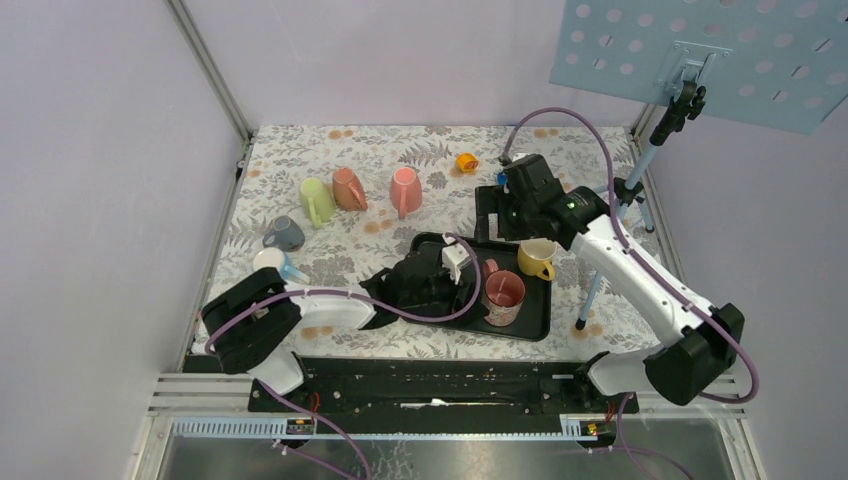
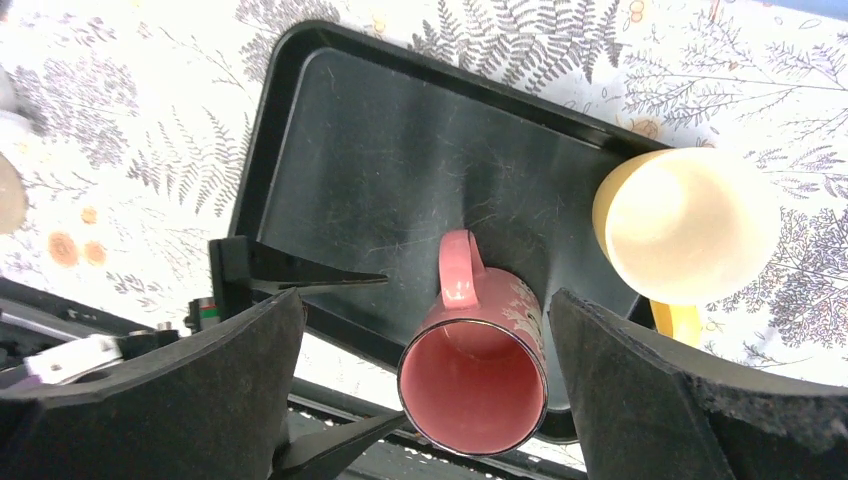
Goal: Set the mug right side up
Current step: Place the cup on the tray.
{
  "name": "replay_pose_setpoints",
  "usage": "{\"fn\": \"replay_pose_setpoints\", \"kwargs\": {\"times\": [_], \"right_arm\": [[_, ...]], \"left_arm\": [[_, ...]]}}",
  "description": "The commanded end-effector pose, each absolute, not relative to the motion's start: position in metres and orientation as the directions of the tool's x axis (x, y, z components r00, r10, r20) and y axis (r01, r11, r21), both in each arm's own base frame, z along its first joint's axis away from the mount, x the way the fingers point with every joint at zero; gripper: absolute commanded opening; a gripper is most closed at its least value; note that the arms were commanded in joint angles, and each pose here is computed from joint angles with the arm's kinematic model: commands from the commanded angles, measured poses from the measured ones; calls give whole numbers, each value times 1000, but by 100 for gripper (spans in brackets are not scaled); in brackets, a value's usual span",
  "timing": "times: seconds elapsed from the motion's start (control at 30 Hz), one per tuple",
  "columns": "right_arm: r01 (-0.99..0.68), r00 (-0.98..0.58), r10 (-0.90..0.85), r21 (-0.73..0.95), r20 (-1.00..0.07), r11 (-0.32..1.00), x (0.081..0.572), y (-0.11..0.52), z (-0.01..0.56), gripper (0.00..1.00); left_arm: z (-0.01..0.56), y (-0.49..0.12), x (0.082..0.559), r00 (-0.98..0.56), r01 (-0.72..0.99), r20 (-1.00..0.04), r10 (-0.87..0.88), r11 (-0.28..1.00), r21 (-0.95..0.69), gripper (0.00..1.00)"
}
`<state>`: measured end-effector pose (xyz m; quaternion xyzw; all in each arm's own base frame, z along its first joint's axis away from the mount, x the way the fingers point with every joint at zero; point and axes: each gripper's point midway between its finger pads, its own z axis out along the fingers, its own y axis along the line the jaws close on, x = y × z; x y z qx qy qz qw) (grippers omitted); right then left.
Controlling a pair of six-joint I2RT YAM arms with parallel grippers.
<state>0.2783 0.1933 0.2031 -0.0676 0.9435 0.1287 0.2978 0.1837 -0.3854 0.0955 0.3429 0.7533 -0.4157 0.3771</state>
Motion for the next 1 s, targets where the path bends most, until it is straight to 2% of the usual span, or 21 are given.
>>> {"fn": "replay_pose_setpoints", "kwargs": {"times": [0.0,0.2,0.3,0.67,0.97], "right_arm": [[-168,-751,28,231,-660,958,282,190,230,100],[-147,-721,62,240,-690,960,279,181,241,100],[-141,-714,73,245,-696,959,277,179,243,100],[-116,-689,110,258,-717,959,269,169,254,100],[-106,-678,121,259,-725,960,265,163,260,100]], "left_arm": [[110,-400,185,-294,925,-940,171,300,-234,96],[109,-402,187,-162,954,-975,154,278,-114,94],[105,-408,184,-116,967,-981,157,243,-75,86],[104,-433,182,-46,973,-990,132,229,-15,81],[105,-458,176,-48,978,-993,106,205,-25,79]]}}
